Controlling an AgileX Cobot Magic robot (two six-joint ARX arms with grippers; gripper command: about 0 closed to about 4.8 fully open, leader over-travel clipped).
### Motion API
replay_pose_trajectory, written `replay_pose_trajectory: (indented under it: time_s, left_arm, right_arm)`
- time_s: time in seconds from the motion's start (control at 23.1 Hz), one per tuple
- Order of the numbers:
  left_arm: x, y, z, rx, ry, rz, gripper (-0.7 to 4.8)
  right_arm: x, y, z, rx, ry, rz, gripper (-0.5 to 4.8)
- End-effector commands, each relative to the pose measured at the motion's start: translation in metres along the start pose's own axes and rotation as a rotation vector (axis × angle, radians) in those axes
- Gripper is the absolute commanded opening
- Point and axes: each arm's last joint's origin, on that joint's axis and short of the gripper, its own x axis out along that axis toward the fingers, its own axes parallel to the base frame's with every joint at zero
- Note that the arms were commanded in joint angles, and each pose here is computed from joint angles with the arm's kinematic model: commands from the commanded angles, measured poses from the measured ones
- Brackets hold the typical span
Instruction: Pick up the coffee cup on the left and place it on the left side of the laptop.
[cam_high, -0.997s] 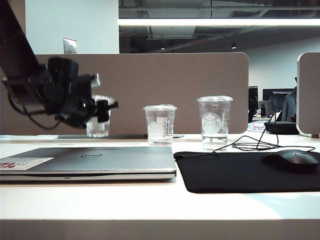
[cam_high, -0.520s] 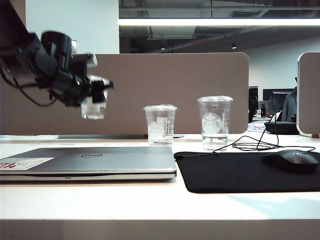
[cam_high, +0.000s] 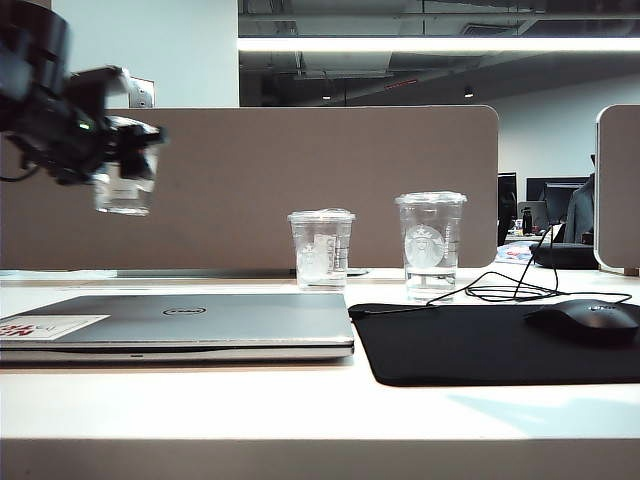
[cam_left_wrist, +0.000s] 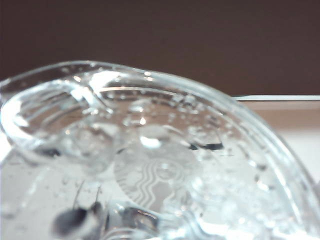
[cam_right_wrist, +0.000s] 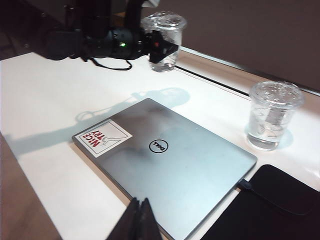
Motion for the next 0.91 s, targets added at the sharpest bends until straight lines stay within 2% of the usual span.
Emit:
replay_pose_trajectory:
  time_s: [0.04, 0.26, 0.65, 0.74, 0.91]
  left_arm:
    - [-0.028, 0.012, -0.001, -0.026, -0.074, 0.031, 1.80]
    - [-0.056, 0.021, -0.013, -0.049, -0.097, 0.067, 1.79]
    - [-0.092, 0.025, -0.045, -0.056, -0.088, 0.144, 1.78]
    - [-0.101, 0.030, -0.064, -0.077, -0.053, 0.197, 1.79]
    - [-0.111, 0.037, -0.078, -0.084, -0.042, 0.229, 1.78]
  right_arm:
    - [-0.001, 0.000, 0.005, -0.002, -0.031, 0.005, -0.05]
    - [-0.001, 0.001, 0.005, -0.002, -0.031, 0.023, -0.05]
    - [-0.001, 0.001, 0.004, -0.002, -0.028, 0.023, -0.05]
    - [-0.001, 0.001, 0.004, -0.001, -0.027, 0.023, -0.05]
    - [-0.001, 0.001, 0.004, -0.001, -0.027, 0.023, -0.05]
